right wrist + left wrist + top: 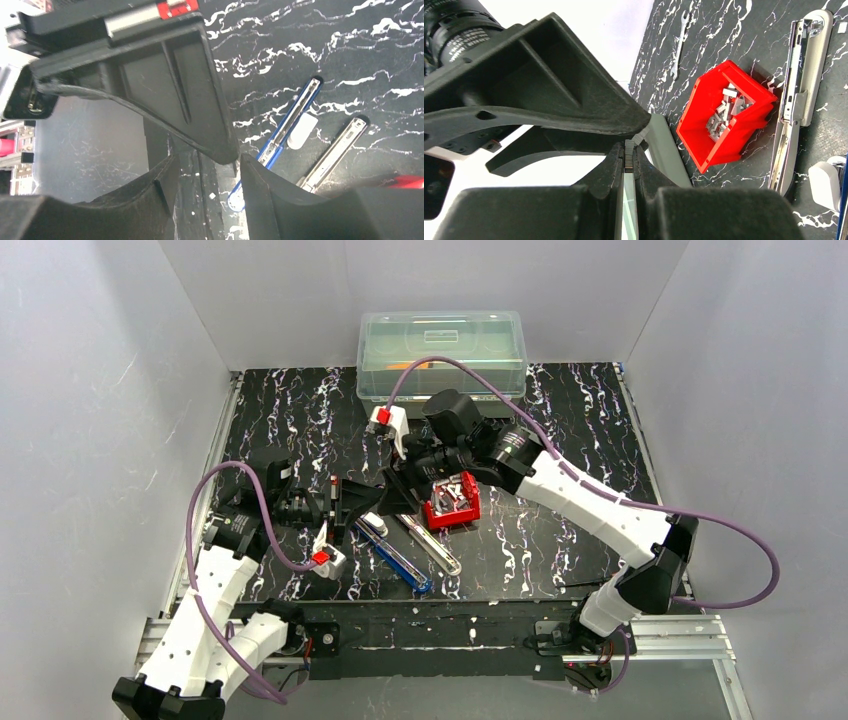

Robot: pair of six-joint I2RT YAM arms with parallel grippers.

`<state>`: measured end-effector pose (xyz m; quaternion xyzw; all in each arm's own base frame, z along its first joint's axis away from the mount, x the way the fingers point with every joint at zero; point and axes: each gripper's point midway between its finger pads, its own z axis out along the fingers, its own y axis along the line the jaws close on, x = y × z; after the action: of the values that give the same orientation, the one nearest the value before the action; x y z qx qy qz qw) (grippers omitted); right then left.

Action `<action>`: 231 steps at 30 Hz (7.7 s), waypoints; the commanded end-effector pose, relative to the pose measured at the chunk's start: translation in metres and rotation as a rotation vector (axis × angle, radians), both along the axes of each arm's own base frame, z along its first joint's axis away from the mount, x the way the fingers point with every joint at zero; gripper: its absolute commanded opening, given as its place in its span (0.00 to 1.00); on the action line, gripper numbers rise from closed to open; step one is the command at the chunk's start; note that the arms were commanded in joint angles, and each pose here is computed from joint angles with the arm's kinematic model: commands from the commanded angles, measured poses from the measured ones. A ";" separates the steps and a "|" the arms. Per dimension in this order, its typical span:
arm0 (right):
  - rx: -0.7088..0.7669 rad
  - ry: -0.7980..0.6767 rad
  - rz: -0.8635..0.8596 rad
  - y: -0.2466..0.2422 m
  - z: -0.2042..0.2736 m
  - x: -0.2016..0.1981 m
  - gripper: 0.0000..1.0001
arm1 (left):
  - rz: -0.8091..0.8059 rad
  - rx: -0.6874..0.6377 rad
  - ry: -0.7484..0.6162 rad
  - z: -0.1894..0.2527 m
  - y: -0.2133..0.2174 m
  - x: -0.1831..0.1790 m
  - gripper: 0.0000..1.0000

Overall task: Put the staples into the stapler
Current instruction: Pick up the staple from the staple box, then place the staple at the center of the board, then pick up the staple from the center of the board, then adjust the stapler at the center of the board.

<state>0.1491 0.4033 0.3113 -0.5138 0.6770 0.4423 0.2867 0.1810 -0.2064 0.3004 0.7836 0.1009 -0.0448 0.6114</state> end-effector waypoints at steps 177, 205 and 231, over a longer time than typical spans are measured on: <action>-0.337 0.131 -0.599 -0.110 -0.183 0.042 0.20 | 1.363 0.038 1.023 -0.184 0.145 0.095 0.98; -0.246 0.019 -0.408 -0.040 -0.194 0.018 0.20 | 1.341 0.183 1.050 -0.255 0.146 0.154 0.99; -0.423 -0.064 -0.583 -0.007 -0.209 -0.007 0.17 | 1.382 -0.002 1.368 -0.153 0.132 0.123 0.99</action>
<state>0.1349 0.3886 0.0910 -0.3825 0.8541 0.1933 0.2946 0.3283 -0.0712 0.1258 0.3905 0.8604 -0.0925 0.3141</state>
